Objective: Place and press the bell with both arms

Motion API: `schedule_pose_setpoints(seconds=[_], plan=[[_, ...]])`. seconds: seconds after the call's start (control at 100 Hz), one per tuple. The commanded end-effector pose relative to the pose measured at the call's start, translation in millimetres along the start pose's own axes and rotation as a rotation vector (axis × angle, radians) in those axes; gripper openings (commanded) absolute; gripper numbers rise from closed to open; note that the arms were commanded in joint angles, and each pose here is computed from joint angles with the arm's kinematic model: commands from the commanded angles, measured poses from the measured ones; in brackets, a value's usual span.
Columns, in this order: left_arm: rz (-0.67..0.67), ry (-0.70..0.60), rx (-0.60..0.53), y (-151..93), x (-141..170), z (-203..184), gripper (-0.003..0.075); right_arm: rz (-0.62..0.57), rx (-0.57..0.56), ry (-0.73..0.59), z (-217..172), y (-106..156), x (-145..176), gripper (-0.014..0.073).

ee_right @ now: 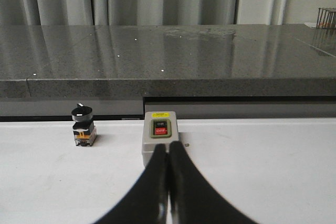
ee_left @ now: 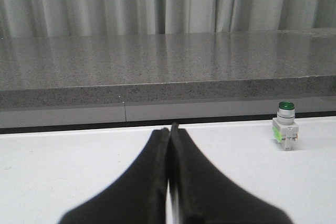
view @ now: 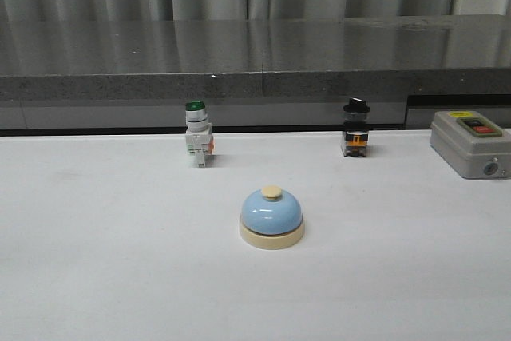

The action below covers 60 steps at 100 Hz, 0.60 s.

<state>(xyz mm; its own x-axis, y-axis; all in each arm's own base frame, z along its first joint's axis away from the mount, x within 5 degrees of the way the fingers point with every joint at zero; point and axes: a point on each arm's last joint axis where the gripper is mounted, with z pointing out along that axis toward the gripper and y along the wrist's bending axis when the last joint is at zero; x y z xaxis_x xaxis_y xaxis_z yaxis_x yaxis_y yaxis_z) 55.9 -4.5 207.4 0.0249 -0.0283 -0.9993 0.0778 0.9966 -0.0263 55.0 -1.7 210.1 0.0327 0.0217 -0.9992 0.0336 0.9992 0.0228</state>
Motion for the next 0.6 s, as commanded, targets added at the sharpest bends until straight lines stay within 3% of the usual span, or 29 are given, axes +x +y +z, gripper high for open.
schedule_pose_setpoints(seconds=[0.0,0.59], plan=[[-0.014,-0.066,-0.006,0.8,5.7,-1.1,-0.0020,0.032,0.007,-0.146,-1.1,-0.9,-6.9,-0.0069],[-0.014,-0.066,-0.006,0.8,5.7,-1.1,-0.0020,0.039,0.005,-0.131,-1.0,-0.8,-6.2,-0.0069]])
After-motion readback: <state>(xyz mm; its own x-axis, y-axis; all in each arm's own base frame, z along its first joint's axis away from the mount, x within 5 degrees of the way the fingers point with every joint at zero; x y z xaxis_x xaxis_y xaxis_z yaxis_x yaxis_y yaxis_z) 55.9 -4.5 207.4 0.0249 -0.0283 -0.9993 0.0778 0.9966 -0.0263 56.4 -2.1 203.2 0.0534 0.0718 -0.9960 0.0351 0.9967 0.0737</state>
